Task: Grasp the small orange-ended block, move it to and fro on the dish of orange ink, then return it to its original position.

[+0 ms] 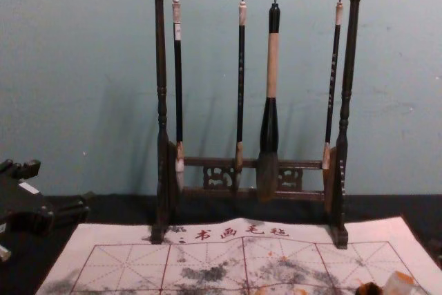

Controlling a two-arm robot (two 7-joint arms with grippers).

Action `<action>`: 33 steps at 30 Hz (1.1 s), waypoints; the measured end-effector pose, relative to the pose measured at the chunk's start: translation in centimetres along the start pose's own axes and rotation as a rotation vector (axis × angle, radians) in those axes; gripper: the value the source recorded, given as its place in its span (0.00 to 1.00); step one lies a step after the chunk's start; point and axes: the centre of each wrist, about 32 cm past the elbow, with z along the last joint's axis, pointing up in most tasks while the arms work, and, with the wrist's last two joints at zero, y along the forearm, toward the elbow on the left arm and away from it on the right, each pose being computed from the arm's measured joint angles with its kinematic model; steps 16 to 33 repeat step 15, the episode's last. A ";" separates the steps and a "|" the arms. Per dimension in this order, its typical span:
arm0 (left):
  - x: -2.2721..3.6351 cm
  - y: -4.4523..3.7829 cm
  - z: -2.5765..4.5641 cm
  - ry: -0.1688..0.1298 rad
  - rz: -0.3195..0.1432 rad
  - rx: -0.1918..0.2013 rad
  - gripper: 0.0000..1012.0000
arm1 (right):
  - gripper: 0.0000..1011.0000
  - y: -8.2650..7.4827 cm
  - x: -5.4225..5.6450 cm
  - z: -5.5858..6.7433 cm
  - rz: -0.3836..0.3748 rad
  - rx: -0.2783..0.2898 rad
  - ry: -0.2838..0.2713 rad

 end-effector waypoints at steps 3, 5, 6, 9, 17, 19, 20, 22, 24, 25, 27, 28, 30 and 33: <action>0.00 0.00 0.00 0.000 0.000 0.000 0.99 | 0.99 0.0 0.0 0.0 0.000 0.000 0.000; 0.00 0.00 0.00 0.000 0.000 0.000 0.99 | 0.99 0.0 0.0 0.0 0.000 0.000 0.000; 0.00 0.00 0.00 0.000 0.000 0.000 0.99 | 0.99 0.0 0.0 0.0 0.000 0.000 0.000; 0.00 0.00 0.00 0.000 0.000 0.000 0.99 | 0.99 0.0 0.0 0.0 0.000 0.000 0.000; 0.00 0.00 0.00 0.000 0.000 0.000 0.99 | 0.99 0.0 0.0 0.0 0.000 0.000 0.000; 0.00 0.00 0.00 0.000 0.000 0.000 0.99 | 0.99 0.0 0.0 0.0 0.000 0.000 0.000; 0.00 0.00 0.00 0.000 0.000 0.000 0.99 | 0.99 0.0 0.0 0.0 0.000 0.000 0.000; 0.00 0.00 0.00 0.000 0.000 0.000 0.99 | 0.99 0.0 0.0 0.0 0.000 0.000 0.000; 0.00 0.00 0.00 0.000 0.000 0.000 0.99 | 0.99 0.0 0.0 0.0 0.000 0.000 0.000; 0.00 0.00 0.00 0.000 0.000 0.000 0.99 | 0.99 0.0 0.0 0.0 0.000 0.000 0.000; 0.00 0.00 0.00 0.000 0.000 0.000 0.99 | 0.99 0.0 0.0 0.0 0.000 0.000 0.000; 0.00 0.00 0.00 0.000 0.000 0.000 0.99 | 0.99 0.0 0.0 0.0 0.000 0.000 0.000; 0.00 0.00 0.00 0.000 0.000 0.000 0.99 | 0.99 0.0 0.0 0.0 0.000 0.000 0.000; 0.00 0.00 0.00 0.000 0.000 0.000 0.99 | 0.99 0.0 0.0 0.0 0.000 0.000 0.000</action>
